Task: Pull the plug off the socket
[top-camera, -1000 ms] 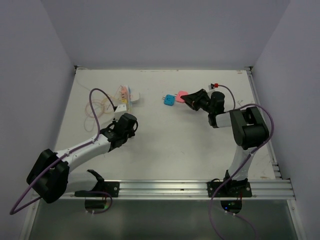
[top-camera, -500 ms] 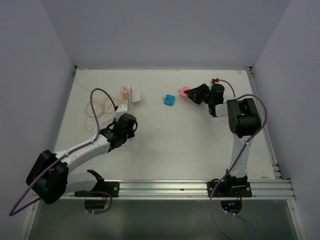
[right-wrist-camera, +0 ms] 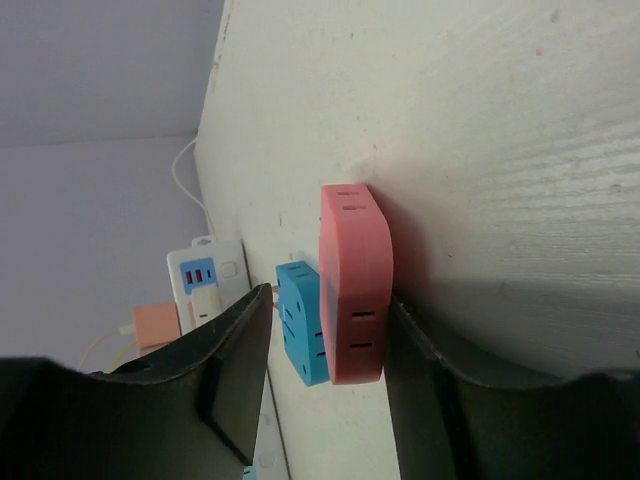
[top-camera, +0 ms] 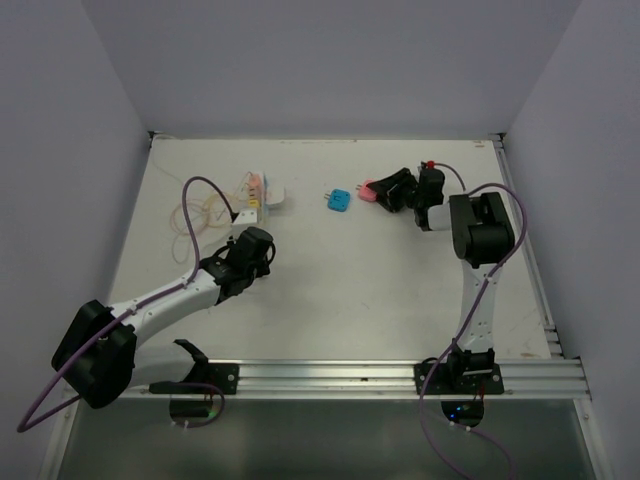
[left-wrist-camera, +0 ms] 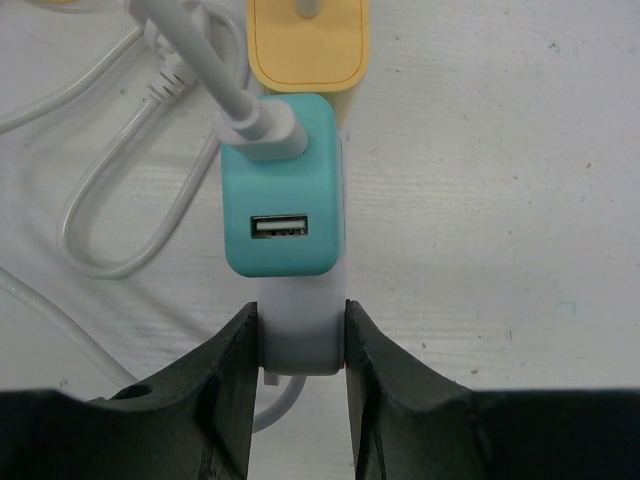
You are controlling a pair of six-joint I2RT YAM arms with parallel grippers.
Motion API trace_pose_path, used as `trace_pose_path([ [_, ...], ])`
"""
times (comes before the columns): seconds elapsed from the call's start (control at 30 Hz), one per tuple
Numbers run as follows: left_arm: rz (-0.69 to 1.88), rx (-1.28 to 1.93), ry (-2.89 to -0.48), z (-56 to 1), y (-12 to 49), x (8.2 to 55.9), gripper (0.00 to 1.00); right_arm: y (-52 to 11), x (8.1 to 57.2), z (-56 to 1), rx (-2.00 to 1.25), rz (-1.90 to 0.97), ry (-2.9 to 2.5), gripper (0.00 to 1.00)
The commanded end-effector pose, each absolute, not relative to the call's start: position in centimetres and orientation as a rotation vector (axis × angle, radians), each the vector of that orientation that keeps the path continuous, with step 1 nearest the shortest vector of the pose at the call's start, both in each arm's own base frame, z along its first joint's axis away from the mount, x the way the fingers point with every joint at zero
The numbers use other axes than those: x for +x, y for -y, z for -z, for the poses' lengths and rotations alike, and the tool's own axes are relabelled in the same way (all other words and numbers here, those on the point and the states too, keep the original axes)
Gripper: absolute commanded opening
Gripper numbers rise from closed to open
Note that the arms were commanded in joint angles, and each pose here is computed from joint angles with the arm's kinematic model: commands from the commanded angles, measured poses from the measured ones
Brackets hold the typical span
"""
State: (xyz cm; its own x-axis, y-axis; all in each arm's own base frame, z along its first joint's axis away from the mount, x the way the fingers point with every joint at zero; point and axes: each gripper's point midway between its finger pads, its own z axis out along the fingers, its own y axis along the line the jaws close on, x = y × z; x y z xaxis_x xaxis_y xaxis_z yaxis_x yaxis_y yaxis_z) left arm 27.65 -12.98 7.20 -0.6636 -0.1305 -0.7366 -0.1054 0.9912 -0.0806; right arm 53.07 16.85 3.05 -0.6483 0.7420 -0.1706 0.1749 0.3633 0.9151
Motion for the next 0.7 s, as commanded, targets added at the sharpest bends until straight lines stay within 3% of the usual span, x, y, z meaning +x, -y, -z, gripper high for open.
trace_pose_path([
  [0.0, 0.078, -0.112, -2.309, -7.3, 13.7, 27.3, 0.0, -16.0, 52.8, -3.0, 0.78, -1.234, -2.059, 0.53],
  [0.1, 0.086, -0.111, -2.309, -7.4, 13.8, 27.2, 0.0, -15.5, 52.1, -2.5, 0.788, -1.196, -2.085, 0.7],
  [0.3, 0.103, -0.101, -2.308, -7.8, 14.1, 27.1, 0.0, -14.1, 50.5, -2.2, 0.806, -1.092, -2.133, 0.89],
  [0.5, 0.113, -0.078, -2.33, -7.5, 14.4, 26.6, 0.0, -11.0, 47.3, -1.4, 0.816, -0.829, -2.255, 0.98],
  [0.67, 0.115, -0.06, -2.345, -7.2, 14.6, 26.3, 0.0, -8.8, 44.6, -1.7, 0.802, -0.637, -2.329, 0.99],
])
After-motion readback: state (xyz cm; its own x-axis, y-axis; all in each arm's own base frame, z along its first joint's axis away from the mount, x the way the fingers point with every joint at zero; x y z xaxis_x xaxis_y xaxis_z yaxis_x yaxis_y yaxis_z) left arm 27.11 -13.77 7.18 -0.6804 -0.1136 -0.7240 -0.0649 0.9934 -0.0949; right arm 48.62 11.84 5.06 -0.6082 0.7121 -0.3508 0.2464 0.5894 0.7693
